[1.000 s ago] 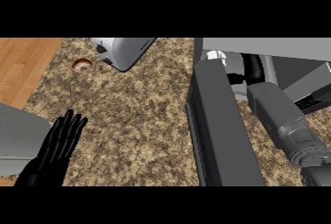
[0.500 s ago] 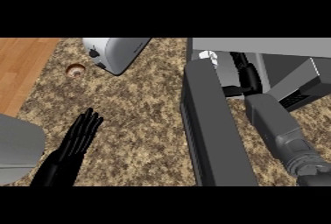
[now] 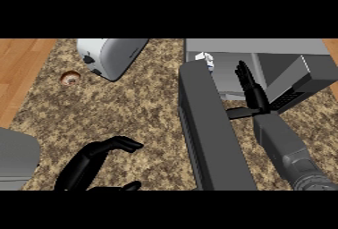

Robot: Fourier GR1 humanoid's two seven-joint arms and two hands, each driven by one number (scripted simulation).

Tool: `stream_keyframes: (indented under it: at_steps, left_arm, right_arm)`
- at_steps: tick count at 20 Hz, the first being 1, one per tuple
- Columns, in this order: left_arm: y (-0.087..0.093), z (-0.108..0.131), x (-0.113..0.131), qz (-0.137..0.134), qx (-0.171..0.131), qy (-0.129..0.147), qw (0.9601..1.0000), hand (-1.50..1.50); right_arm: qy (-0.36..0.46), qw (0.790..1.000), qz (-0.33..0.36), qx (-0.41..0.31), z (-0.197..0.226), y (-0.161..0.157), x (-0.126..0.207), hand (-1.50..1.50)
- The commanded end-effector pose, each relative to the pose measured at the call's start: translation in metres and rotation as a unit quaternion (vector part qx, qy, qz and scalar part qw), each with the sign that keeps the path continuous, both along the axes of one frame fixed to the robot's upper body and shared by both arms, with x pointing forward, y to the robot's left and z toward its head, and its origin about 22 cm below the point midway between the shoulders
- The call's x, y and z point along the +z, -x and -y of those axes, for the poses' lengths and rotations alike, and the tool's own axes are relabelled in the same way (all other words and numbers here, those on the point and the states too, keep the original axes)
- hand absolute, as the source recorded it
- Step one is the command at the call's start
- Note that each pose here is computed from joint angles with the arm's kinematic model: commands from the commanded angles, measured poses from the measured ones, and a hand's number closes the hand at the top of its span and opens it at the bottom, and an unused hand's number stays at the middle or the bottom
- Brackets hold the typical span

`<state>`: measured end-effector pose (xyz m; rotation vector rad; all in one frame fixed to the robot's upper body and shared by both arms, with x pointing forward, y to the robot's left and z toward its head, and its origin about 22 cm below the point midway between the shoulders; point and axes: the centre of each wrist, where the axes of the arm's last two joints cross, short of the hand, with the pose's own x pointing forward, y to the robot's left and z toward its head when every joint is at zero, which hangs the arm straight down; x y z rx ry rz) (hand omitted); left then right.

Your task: Pick up the milk, place it into the microwave and close the microwave

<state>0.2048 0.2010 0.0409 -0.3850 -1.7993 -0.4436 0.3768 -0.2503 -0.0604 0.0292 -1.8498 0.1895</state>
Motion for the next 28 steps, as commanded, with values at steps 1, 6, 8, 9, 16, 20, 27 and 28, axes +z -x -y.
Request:
stream_keyframes:
  at_steps: [1, 6, 8, 9, 16, 20, 27, 28]
  left_arm:
    - [-0.023, 0.011, 0.006, 0.004, -0.027, -0.033, 0.9991, 1.5]
    - [-0.013, 0.023, -0.025, -0.023, -0.031, -0.037, 0.9985, 1.5]
    - [-0.022, 0.027, -0.027, -0.013, -0.027, -0.058, 0.9978, 1.5]
    - [-0.028, 0.046, -0.017, -0.013, -0.04, -0.076, 0.9962, 1.5]
    - [-0.031, 0.079, -0.069, -0.052, -0.117, -0.125, 0.9838, 1.5]
    - [-0.029, 0.102, -0.083, -0.073, -0.137, -0.121, 0.9805, 1.5]
    - [-0.012, 0.146, -0.092, -0.053, -0.195, -0.144, 0.9686, 1.5]
    - [-0.012, 0.152, -0.101, -0.054, -0.198, -0.164, 0.9648, 1.5]
  right_arm:
    - [-0.019, 1.0, 0.009, 0.013, 0.017, 0.019, -0.018, -1.5]
    - [-0.023, 0.999, 0.014, 0.029, 0.029, 0.036, -0.03, -1.5]
    - [-0.023, 0.999, 0.009, 0.027, 0.034, 0.032, -0.021, -1.5]
    - [-0.015, 0.999, 0.01, 0.027, 0.054, 0.042, -0.026, -1.5]
    - [-0.003, 0.999, 0.022, 0.042, 0.074, 0.063, -0.026, -1.5]
    - [-0.012, 0.999, 0.026, 0.041, 0.089, 0.078, -0.02, -1.5]
    - [-0.013, 0.998, 0.044, 0.036, 0.113, 0.101, 0.015, -1.5]
    - [-0.021, 0.998, 0.052, 0.039, 0.114, 0.103, 0.012, -1.5]
